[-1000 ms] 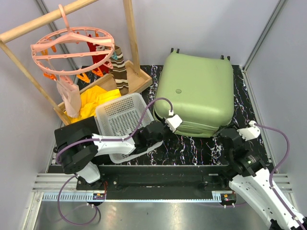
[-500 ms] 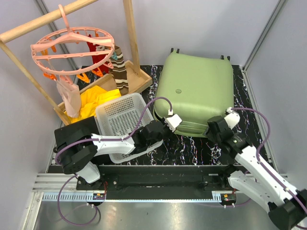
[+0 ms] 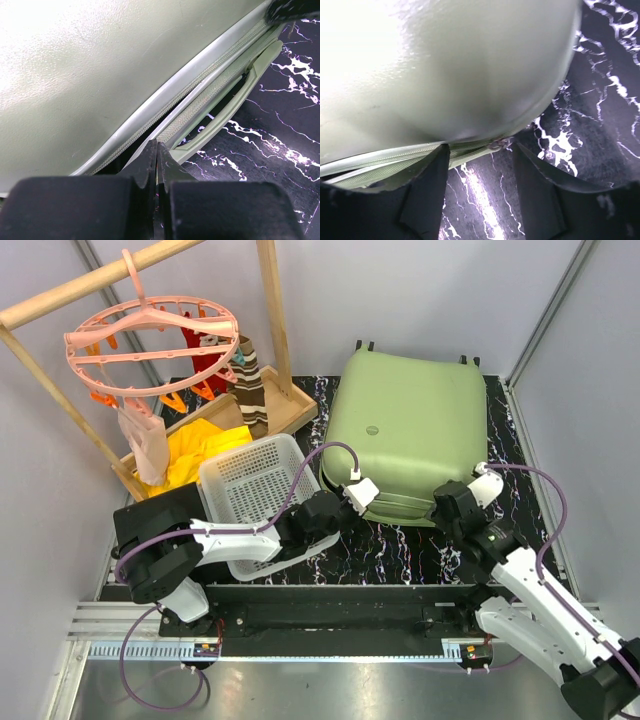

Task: Open, take out, and arrange the luggage
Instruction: Unzip the luggage

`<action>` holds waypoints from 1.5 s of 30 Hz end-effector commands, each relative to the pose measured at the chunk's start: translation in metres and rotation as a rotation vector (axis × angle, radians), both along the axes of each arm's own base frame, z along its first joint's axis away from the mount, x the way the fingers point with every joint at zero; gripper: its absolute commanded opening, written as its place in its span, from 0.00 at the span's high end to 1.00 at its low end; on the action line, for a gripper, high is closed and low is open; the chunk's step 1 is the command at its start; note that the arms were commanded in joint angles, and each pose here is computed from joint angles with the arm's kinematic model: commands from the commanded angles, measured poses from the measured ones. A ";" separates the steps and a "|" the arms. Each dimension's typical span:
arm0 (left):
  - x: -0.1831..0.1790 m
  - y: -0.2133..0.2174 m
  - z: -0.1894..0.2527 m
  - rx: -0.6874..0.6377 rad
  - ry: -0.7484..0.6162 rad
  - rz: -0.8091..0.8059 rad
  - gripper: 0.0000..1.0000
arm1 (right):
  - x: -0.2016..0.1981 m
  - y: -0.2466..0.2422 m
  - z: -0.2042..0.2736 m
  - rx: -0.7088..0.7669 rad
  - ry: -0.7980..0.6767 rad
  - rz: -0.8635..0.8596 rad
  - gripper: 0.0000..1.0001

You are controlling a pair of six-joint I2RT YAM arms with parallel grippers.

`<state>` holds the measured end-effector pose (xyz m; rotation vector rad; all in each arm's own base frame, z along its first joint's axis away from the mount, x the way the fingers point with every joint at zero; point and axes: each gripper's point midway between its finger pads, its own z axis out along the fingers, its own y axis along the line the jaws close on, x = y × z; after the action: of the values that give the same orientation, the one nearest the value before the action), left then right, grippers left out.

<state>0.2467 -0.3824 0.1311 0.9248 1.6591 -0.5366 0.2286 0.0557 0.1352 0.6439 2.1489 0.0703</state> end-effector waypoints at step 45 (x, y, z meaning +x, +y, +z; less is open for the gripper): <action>0.017 0.017 -0.017 0.071 0.033 0.085 1.00 | -0.003 -0.023 0.004 -0.088 -0.098 -0.166 0.68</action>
<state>0.2467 -0.3825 0.1305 0.9192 1.6686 -0.5465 0.2199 0.0433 0.1279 0.7184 2.0544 -0.0104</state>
